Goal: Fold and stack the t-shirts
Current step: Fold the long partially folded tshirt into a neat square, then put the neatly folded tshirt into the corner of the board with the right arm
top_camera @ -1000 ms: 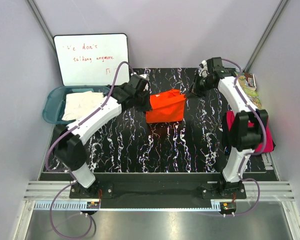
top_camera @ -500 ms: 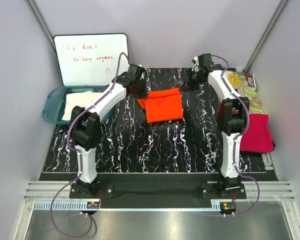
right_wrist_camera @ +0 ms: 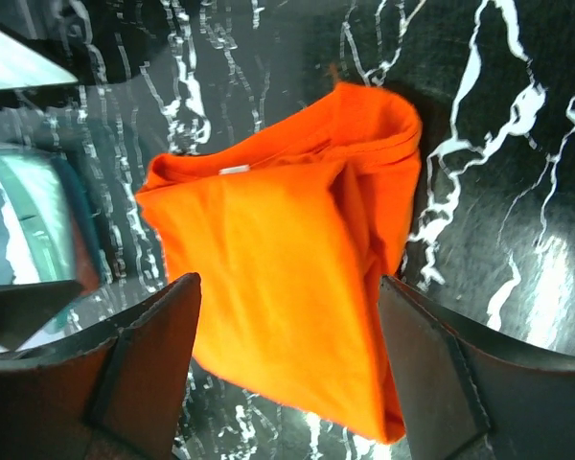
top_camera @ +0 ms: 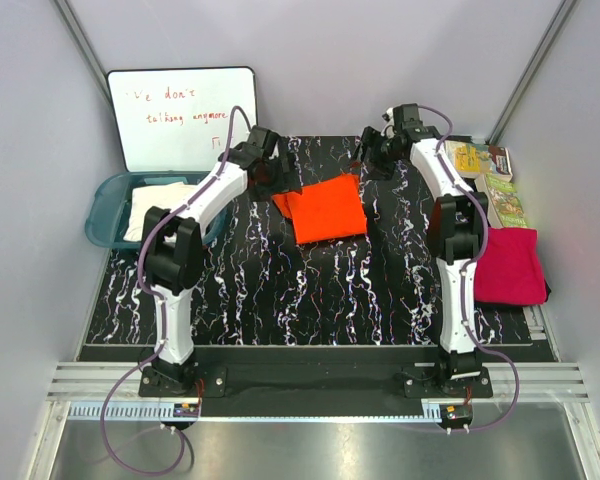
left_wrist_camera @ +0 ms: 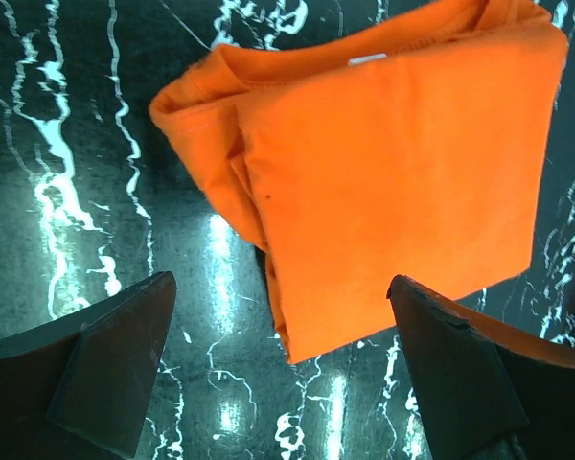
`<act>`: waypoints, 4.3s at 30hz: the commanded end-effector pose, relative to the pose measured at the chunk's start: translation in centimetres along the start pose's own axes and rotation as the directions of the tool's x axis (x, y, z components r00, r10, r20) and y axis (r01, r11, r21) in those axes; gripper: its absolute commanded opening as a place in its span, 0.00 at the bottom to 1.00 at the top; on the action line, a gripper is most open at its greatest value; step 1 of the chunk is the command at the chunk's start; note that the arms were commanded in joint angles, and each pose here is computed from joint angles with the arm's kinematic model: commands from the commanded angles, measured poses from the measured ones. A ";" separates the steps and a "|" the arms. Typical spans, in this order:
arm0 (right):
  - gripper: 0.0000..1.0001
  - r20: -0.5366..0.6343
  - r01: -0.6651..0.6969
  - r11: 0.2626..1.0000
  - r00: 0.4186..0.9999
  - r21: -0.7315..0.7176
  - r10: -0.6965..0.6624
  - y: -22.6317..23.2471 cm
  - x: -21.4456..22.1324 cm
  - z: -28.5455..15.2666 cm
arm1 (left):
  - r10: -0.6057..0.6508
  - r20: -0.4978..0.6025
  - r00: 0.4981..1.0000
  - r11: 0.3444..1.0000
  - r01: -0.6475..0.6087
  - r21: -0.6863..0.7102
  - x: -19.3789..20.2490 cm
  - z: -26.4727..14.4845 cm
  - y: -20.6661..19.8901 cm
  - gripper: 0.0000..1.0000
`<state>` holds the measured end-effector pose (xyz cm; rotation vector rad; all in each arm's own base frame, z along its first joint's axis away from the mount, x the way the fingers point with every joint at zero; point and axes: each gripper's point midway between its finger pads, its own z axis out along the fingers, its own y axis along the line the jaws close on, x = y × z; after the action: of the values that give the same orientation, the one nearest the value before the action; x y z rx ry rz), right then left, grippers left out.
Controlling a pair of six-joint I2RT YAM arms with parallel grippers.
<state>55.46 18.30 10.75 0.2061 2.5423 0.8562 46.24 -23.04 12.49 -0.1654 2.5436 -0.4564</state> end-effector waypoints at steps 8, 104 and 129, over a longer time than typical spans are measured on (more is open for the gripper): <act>0.81 -0.066 -0.049 0.997 0.996 0.064 0.054 -1.6 4.3 -0.3 | -0.019 -0.087 0.996 0.998 0.024 0.061 1.6 -1.9 -0.4 0.99; 0.72 -0.215 0.188 0.132 0.949 0.973 0.230 -25.4 18.4 -21.2 | 0.101 -0.189 0.977 0.966 -0.050 0.255 2.9 -0.8 -2.0 0.99; 0.00 -0.401 0.324 0.450 0.912 0.832 0.085 -15.9 17.7 -10.7 | 0.080 -0.188 0.979 0.973 -0.036 0.226 3.0 -1.1 -1.1 0.99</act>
<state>33.30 -1.20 2.85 0.2573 3.0500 -0.9312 42.53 -24.29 10.70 0.0240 2.7083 -0.7387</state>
